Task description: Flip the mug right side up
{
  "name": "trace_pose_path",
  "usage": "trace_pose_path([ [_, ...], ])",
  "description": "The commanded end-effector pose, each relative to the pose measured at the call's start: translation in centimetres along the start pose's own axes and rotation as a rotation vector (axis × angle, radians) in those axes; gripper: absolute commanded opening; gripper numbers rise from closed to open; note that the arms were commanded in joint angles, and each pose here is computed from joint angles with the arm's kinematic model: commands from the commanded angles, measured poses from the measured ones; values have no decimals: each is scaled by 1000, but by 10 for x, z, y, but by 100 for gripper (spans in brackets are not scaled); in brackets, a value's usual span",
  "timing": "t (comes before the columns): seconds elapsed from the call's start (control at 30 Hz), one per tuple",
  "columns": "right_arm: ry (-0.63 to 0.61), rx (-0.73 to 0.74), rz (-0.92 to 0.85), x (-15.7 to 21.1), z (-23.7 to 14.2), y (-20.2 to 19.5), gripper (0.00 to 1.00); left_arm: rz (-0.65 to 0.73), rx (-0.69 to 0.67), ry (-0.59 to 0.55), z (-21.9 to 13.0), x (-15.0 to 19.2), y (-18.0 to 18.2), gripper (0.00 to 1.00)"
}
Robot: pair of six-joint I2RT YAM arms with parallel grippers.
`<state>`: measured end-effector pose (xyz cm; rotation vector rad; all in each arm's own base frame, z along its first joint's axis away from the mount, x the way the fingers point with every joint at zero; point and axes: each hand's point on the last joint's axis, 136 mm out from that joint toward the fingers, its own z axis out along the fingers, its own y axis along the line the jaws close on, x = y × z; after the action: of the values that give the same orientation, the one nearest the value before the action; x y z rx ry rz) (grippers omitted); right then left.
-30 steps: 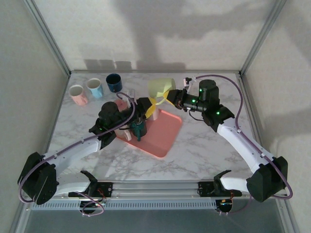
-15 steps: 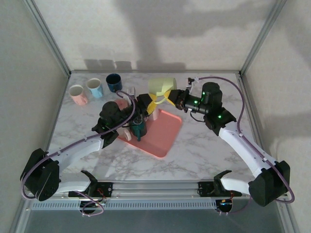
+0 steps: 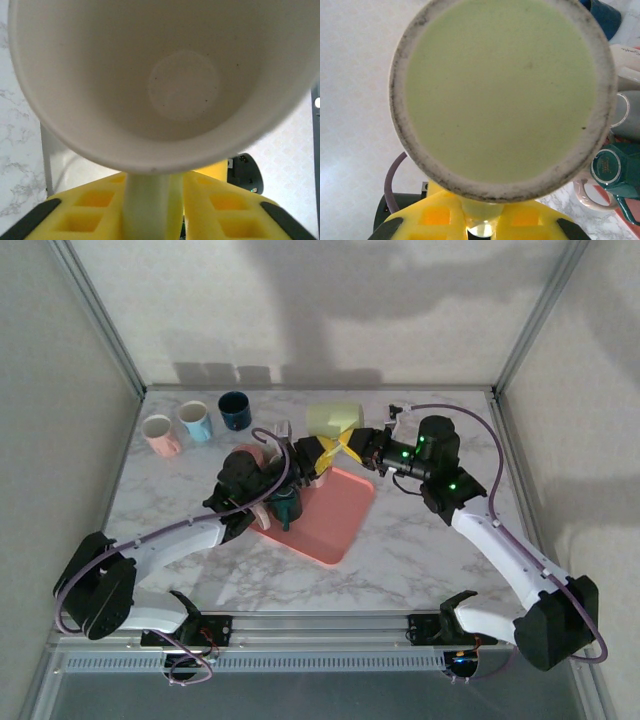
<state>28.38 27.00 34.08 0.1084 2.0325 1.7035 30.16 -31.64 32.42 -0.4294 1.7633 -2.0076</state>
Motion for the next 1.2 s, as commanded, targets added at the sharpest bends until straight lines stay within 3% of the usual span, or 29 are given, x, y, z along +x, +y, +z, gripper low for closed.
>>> trace_pose_path([
  [0.0, -21, -123, -98, -2, -10, 41, 0, 51, 135, 9, 5, 4, -43, 21],
  [0.1, -15, -119, -100, -1, -10, 41, 0, 55, 140, 9, 6, 5, -44, 2],
  [0.13, -14, -117, -102, -1, -10, 41, 0, 57, 139, 8, 7, 5, -43, 0],
  [0.47, -20, -87, -102, -2, -8, 34, 0, 88, 172, 1, 5, 6, -53, 0],
  [0.7, -38, -15, -100, -4, -7, 14, 43, 155, 140, -45, 7, -2, -59, 0],
  [0.77, -32, 5, -108, -3, -7, 9, 49, 183, 129, -62, 7, -5, -60, 0],
  [0.93, -24, 85, -168, -3, -15, 0, 58, 253, 94, -95, 7, -11, -63, 0],
  [1.17, -21, 269, -319, -2, -41, -16, 60, 369, -28, -109, 11, -22, -57, 0],
])
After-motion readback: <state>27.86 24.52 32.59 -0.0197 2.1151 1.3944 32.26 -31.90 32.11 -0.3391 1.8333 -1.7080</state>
